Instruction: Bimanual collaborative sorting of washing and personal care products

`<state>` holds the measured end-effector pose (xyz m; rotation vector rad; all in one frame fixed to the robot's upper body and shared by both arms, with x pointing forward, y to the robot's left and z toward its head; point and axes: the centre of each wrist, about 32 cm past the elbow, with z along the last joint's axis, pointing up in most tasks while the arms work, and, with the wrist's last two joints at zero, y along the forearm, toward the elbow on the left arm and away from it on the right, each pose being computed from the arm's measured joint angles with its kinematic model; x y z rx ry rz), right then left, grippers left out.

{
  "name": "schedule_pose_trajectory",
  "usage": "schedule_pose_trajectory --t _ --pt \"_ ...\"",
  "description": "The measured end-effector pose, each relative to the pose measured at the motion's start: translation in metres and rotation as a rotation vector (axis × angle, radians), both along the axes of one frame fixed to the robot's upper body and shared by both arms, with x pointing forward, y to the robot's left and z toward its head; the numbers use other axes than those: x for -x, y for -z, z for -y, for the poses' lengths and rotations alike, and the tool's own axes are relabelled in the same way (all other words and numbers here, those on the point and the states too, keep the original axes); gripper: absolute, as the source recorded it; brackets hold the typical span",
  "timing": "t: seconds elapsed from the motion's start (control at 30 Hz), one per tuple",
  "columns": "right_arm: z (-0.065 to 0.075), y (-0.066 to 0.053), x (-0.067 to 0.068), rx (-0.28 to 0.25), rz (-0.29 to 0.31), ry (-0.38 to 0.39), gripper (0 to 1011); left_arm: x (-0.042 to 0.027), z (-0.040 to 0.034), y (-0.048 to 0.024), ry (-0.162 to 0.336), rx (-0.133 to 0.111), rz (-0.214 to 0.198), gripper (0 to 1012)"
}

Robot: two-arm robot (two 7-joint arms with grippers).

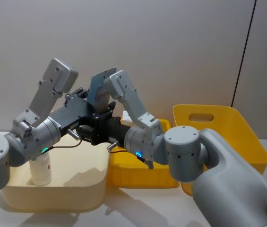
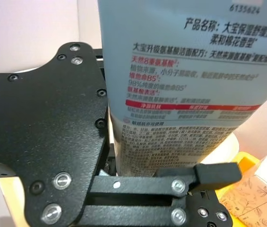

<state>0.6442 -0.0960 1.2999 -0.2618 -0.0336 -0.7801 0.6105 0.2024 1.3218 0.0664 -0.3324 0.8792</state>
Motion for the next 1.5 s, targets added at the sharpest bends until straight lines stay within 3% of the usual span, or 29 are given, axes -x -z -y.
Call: schedule_pose_trajectory --t 0.23,0.37,0.77,1.13,1.5 --pt "0.007 -0.002 0.001 -0.002 0.013 0.045 676 0.0000 -0.0002 0.0000 0.000 0.000 0.000 936" --pt "0.013 -0.005 0.001 0.001 0.025 0.083 676 0.0000 -0.0002 0.0000 0.000 0.000 0.000 1002" --pt "0.041 -0.017 0.005 0.021 0.068 0.233 675 0.0000 -0.0002 0.0000 0.000 0.000 0.000 1000" --pt "0.069 -0.036 0.008 0.043 0.105 0.401 675 0.0000 -0.0002 0.0000 0.000 0.000 0.000 1000" --pt "0.101 -0.060 0.007 0.082 0.067 0.553 675 0.0000 -0.0002 -0.0001 0.000 0.000 0.000 1000"
